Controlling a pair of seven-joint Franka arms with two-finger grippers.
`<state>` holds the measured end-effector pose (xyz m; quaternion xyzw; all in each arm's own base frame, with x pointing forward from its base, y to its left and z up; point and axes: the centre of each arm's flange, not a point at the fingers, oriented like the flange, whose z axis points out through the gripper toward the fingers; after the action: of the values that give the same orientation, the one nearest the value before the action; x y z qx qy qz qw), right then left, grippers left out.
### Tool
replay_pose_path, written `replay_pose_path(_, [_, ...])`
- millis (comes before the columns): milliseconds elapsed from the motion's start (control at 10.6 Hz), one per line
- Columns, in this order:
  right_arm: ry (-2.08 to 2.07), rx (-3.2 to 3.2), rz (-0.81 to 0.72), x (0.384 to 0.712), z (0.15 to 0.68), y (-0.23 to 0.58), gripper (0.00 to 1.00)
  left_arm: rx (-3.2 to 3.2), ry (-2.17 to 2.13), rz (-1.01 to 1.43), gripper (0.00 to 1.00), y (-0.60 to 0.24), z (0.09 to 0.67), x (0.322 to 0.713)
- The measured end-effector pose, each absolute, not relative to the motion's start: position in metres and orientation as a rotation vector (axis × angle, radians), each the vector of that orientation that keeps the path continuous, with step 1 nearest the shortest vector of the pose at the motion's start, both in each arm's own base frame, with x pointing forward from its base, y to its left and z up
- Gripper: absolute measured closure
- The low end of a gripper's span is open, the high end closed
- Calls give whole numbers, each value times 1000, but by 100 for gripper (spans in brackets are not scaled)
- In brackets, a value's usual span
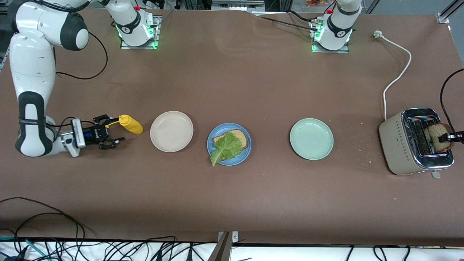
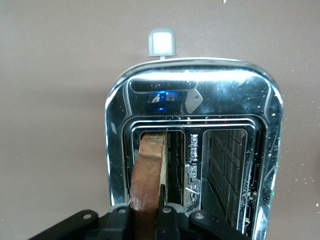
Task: Make sandwich in blue plate with both arms
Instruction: 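Set down the yellow bottle and open the right gripper, then grasp the toasted bread slice in the toaster with the left gripper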
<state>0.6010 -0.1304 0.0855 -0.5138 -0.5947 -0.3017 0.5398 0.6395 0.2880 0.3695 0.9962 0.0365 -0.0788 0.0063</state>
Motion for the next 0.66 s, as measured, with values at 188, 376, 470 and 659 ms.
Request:
replay_pose_path(188, [-1376,-1321,-665,597,94,-162,0,3124,88,-208,88,278,386,644])
replay_pose_path(376, [-1323,-1404,-601,598,109,-183,0,3128,52,-181,91,263,406,646])
replay_pose_path(470, [-1284,-1435,-561,598,121,-192,0,3132,40,-173,91,256,419,646])
replay_pose_path(659, [-1204,-1529,-474,596,144,-218,0,3139,10,-166,91,240,451,641])
